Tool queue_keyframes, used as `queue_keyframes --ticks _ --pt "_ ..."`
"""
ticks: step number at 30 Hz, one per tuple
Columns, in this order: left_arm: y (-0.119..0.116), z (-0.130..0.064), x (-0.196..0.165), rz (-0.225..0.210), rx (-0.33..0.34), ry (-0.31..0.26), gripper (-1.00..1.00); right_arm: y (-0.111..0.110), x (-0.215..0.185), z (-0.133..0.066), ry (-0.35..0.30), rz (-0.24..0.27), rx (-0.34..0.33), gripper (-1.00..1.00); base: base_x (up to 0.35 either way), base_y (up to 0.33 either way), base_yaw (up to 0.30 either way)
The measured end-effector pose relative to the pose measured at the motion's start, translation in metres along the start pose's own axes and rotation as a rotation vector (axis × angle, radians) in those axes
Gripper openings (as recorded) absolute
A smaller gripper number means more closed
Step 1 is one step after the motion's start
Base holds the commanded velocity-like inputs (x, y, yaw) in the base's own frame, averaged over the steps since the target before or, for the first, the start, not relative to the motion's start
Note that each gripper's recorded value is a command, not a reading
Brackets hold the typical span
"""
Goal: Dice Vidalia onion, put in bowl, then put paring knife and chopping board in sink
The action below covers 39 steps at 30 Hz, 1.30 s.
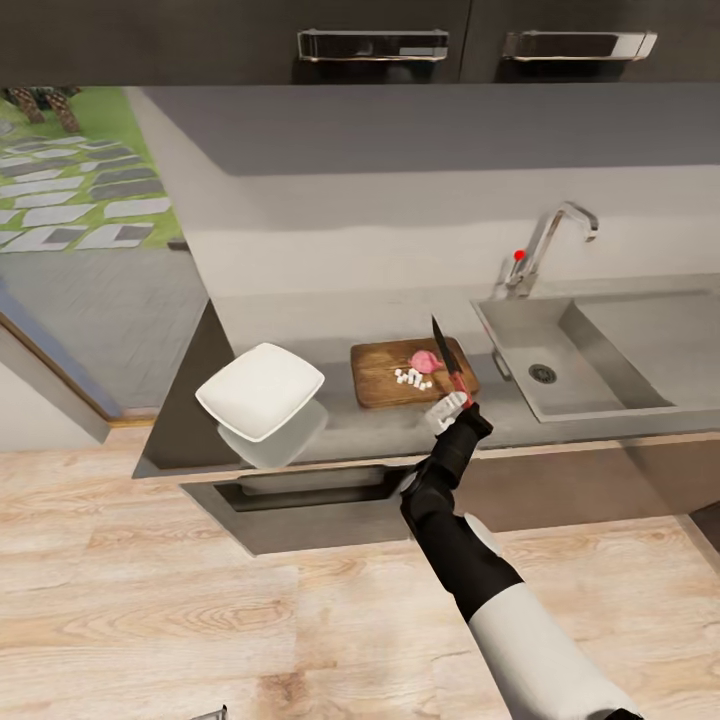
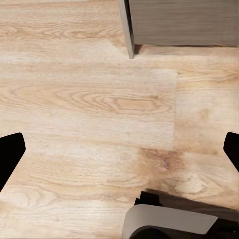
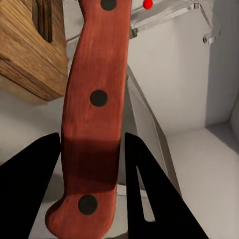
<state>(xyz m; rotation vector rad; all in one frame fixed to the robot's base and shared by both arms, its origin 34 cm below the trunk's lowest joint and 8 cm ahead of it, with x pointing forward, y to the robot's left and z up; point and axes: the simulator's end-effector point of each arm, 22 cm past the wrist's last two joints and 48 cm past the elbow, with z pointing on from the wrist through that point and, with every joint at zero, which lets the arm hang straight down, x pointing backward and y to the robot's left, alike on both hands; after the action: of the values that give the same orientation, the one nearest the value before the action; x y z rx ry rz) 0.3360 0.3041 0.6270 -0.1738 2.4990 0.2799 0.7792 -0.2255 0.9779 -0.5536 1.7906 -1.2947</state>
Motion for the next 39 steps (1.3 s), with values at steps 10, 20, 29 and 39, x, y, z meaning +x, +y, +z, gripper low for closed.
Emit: queue_keyframes --ticks 10,20,29,39 --pt "0.000 0.000 0.000 0.000 0.000 0.001 1.00 0.007 0.003 0.000 0.004 -0.015 -0.013 -1.00 0.053 0.010 0.000" --pt "0.000 0.000 0.000 0.000 0.000 0.001 1.00 0.024 0.013 -0.002 0.016 -0.050 -0.044 -1.00 0.000 0.000 0.000" --pt "0.000 0.000 0.000 0.000 0.000 0.001 1.00 0.035 0.020 -0.003 0.022 -0.079 -0.062 -1.00 0.000 0.000 0.000" --pt "0.000 0.000 0.000 0.000 0.000 0.001 1.00 0.047 0.021 -0.004 0.024 -0.078 -0.116 -1.00 0.000 0.000 0.000"
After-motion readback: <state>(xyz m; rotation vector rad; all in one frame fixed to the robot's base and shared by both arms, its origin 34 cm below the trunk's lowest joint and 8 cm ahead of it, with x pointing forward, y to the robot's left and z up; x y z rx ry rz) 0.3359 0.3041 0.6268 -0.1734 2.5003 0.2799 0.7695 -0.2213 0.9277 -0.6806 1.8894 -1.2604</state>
